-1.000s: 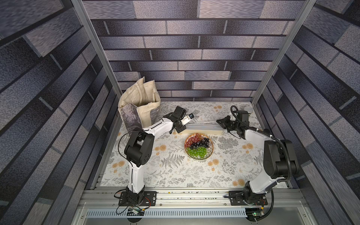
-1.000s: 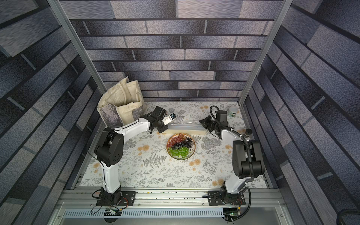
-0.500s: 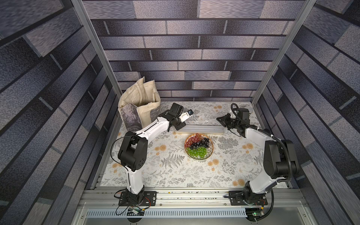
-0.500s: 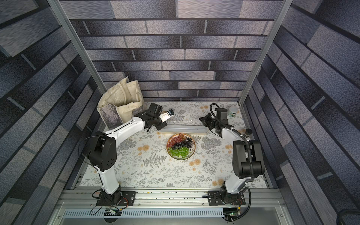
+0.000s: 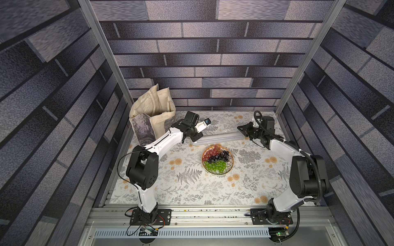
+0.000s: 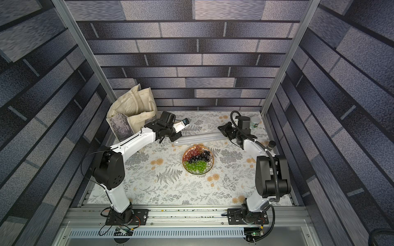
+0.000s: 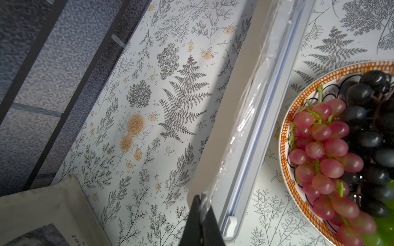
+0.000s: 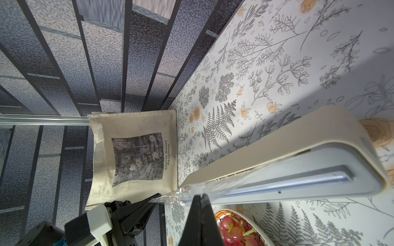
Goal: Wrap the plate with plastic wrap
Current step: Pull the plastic wrap from the plastic wrap cutting box.
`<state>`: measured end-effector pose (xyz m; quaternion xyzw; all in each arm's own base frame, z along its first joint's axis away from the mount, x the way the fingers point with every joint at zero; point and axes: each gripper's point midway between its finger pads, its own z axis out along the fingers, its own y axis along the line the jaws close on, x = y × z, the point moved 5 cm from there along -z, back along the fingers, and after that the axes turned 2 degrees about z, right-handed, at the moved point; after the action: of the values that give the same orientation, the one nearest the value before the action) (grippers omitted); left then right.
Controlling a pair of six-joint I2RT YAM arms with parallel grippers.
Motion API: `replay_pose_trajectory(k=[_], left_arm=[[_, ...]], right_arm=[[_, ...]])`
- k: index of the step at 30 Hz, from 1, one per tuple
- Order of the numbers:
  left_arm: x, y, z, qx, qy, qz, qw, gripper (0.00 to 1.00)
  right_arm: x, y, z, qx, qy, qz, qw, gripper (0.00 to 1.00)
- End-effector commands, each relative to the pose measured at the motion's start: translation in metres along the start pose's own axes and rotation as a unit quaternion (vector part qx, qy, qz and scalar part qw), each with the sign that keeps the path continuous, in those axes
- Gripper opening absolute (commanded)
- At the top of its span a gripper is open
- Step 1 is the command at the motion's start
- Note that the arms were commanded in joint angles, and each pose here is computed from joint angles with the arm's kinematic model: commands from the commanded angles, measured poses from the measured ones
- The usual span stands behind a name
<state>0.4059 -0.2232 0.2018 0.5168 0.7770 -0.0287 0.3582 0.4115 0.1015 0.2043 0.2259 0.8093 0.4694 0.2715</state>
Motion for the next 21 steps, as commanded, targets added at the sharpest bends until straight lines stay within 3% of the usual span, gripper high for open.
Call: replay_pose_trajectory(k=[1, 21], left_arm=[[-0.025, 0.016, -0.038, -0.021, -0.047, -0.011, 0.999, 0.0], [-0.056, 0.04, -0.072, -0.044, -0.079, -0.011, 0.996, 0.0]], right_arm=[[-0.018, 0.046, -0.019, -0.053, -0.03, -0.043, 0.997, 0.0], [-0.035, 0.099, -0.041, -0.102, -0.05, -0.076, 0.991, 0.0]])
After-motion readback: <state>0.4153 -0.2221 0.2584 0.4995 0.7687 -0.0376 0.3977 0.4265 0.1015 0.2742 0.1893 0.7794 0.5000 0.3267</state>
